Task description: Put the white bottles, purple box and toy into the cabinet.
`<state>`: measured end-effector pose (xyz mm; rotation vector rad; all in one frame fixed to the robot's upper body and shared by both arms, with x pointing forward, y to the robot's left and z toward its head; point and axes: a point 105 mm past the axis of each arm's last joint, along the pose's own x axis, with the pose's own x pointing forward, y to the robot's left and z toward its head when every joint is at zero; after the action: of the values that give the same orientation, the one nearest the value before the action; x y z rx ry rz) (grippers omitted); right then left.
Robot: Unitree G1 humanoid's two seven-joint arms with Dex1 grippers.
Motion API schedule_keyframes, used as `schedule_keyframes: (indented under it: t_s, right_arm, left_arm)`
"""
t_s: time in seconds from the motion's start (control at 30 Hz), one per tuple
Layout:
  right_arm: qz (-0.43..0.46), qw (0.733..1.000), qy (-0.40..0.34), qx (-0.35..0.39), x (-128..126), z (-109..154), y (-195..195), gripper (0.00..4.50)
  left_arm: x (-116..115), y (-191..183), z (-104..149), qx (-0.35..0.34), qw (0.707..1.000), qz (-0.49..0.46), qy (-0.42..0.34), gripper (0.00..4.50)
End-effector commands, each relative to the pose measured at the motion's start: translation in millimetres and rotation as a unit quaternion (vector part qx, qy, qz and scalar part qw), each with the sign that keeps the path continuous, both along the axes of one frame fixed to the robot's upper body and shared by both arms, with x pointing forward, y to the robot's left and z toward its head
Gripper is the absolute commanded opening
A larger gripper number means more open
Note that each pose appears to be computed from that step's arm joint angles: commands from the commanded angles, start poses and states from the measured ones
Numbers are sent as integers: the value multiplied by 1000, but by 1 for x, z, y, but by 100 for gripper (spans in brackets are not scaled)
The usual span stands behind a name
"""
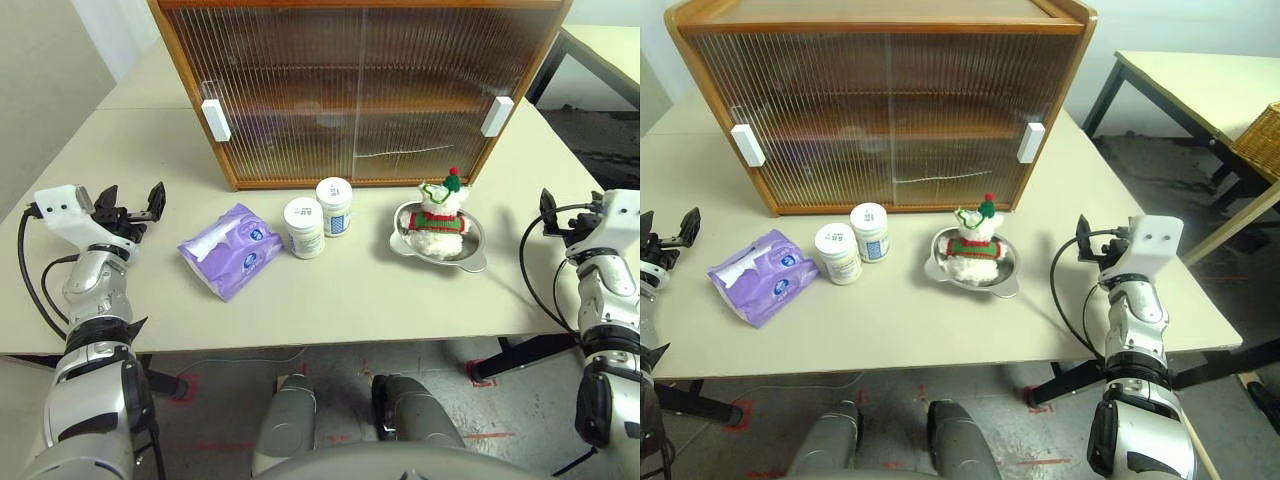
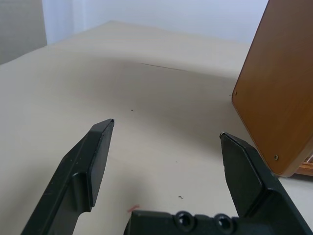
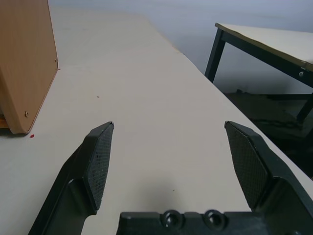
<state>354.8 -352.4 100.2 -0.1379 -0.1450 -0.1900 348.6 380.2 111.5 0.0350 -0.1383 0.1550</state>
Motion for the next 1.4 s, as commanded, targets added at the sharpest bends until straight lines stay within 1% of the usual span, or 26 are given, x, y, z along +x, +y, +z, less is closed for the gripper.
schedule_keyframes:
  t_s: [0.03, 0.27, 0.4, 0.5, 0.57, 0.63, 0.7, 0.73, 0.8, 0.87, 0.93, 1.0, 1.07, 1.2, 1.3, 1.4]
  right_arm:
    - [3, 1000, -2, 4, 0, -3, 3, 450]
    - [12, 1000, -13, -1, 3, 2, 9, 450]
    - [21, 999, -44, -14, 1, 21, 8, 450]
    - [40, 995, -84, -23, 0, 50, 11, 450]
    - [88, 989, -113, -34, -2, 75, 26, 450]
    - [192, 968, -163, -23, -8, 120, 65, 450]
    - [262, 948, -177, -19, -19, 141, 93, 450]
    - [308, 935, -175, -22, -26, 152, 110, 450]
    - [381, 911, -158, -23, -40, 163, 136, 450]
    - [448, 885, -121, -31, -50, 162, 160, 450]
    - [492, 865, -93, -35, -58, 159, 176, 450]
    - [560, 825, -48, -52, -72, 147, 201, 450]
    - [607, 793, -16, -56, -84, 138, 218, 450]
    - [667, 741, 30, -65, -102, 122, 237, 450]
    - [695, 716, 43, -55, -106, 115, 244, 450]
    - [701, 710, 43, -53, -102, 111, 246, 450]
  left_arm:
    - [-1, 2, 3, 8, 1000, 2, -1, 445]
    - [5, -1, 12, 12, 1000, -5, -9, 445]
    - [5, -1, 10, 11, 1000, -5, -8, 445]
    - [5, -2, 8, 9, 1000, -5, -7, 445]
    - [5, -3, 6, 7, 1000, -5, -6, 445]
    - [7, -4, 5, 4, 1000, -6, -4, 445]
    - [7, -4, 4, 3, 1000, -5, -2, 445]
    - [9, -4, 7, 4, 1000, -7, -4, 445]
    - [10, -4, 12, 6, 1000, -10, -7, 445]
    - [11, -2, 16, 9, 1000, -8, -10, 445]
    - [11, 0, 18, 10, 1000, -6, -11, 445]
    - [10, 3, 26, 16, 1000, -9, -17, 445]
    - [9, 6, 32, 19, 1000, -13, -21, 445]
    - [5, 9, 38, 12, 999, -35, -19, 445]
    - [1, 11, 44, 7, 998, -64, -14, 445]
    - [-5, 8, 51, 6, 995, -101, -10, 445]
